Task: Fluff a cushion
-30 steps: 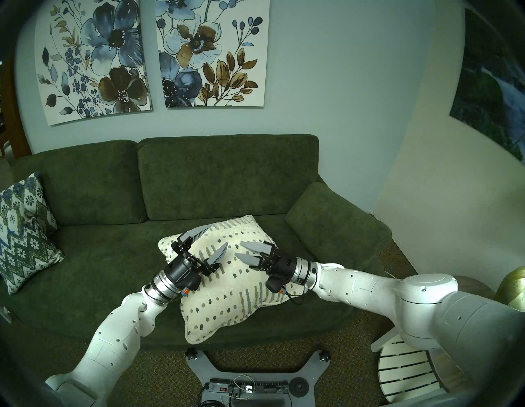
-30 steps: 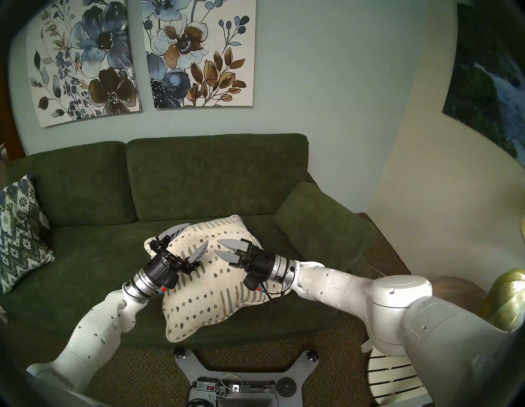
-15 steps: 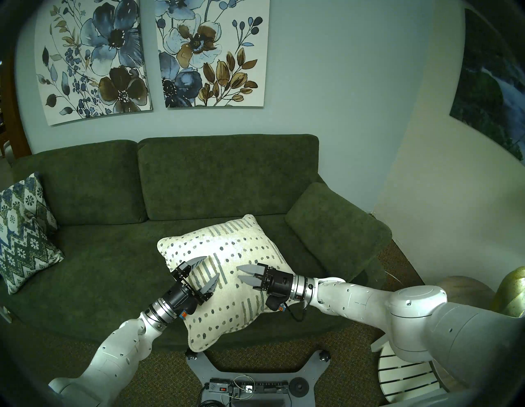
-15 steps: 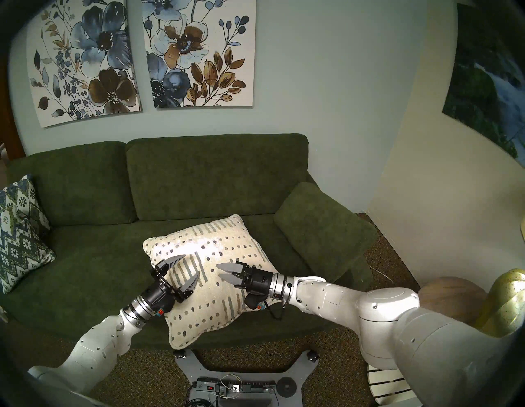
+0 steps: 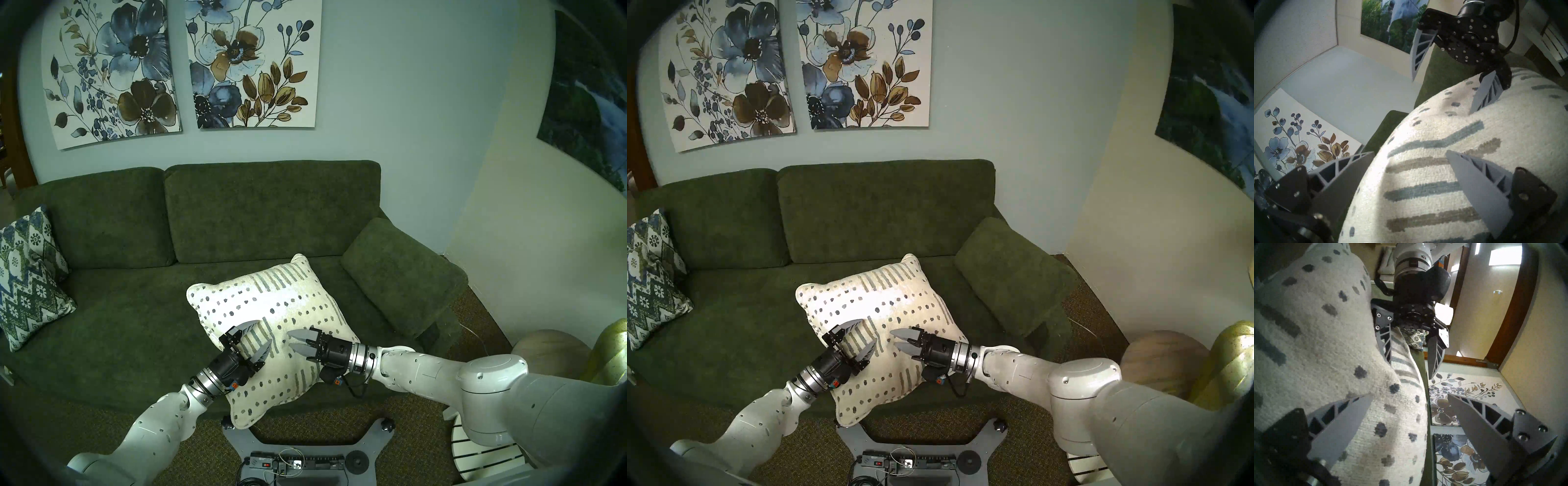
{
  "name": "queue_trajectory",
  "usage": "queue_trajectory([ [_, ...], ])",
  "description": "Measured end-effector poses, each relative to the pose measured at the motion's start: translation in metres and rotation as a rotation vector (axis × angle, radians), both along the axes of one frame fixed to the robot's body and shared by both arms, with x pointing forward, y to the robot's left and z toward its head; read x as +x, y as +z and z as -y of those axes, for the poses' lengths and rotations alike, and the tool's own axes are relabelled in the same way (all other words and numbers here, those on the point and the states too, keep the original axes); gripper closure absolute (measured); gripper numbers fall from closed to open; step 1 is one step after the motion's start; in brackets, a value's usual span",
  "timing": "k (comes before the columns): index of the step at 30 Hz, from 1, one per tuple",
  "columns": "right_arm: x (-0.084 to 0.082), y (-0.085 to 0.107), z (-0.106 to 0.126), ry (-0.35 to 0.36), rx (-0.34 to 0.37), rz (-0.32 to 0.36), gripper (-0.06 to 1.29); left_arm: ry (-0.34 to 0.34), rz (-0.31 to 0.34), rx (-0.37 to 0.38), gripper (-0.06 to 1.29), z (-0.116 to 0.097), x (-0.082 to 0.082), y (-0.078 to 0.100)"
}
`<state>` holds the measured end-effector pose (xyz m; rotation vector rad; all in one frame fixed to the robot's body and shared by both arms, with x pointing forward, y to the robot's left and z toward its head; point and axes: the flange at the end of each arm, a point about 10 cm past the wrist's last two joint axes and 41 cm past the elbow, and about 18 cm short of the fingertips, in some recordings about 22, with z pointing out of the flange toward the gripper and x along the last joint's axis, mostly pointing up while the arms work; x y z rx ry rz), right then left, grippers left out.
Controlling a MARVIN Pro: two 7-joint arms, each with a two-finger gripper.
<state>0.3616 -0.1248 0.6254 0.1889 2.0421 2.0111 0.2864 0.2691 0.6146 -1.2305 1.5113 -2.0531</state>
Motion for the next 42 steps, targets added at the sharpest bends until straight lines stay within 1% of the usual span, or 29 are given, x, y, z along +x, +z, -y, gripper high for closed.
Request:
queue_trajectory([
  [2,-0.001,-0.001,0.000,-0.002,0.000,-0.005,0.05,0.002,-0.004,0.001,0.05,0.000,-0.001,-0.001],
  [5,-0.007,-0.006,-0.001,-0.013,0.005,-0.033,0.07,0.013,-0.025,0.003,0.08,-0.002,-0.004,-0.007],
  [12,-0.015,-0.013,-0.001,-0.032,0.017,-0.074,0.10,0.025,-0.048,0.003,0.08,-0.005,-0.007,-0.014],
  [19,-0.026,-0.022,0.002,-0.054,0.029,-0.127,0.10,0.037,-0.070,-0.003,0.08,-0.008,-0.010,-0.020],
  [26,-0.039,-0.032,0.004,-0.074,0.035,-0.186,0.10,0.055,-0.091,-0.015,0.08,-0.014,-0.015,-0.025],
  [31,-0.045,-0.037,0.004,-0.085,0.039,-0.222,0.10,0.065,-0.102,-0.026,0.08,-0.020,-0.016,-0.027],
  [36,-0.040,-0.034,0.000,-0.100,0.066,-0.252,0.10,0.063,-0.092,-0.038,0.08,-0.024,-0.010,-0.022],
  [39,-0.028,-0.024,-0.003,-0.107,0.103,-0.249,0.10,0.049,-0.049,-0.035,0.08,-0.024,0.004,-0.010],
  [40,-0.020,-0.018,-0.003,-0.111,0.125,-0.237,0.10,0.042,-0.022,-0.035,0.08,-0.023,0.012,-0.002],
  [42,-0.009,-0.009,-0.004,-0.116,0.147,-0.216,0.10,0.035,0.018,-0.038,0.08,-0.021,0.024,0.010],
])
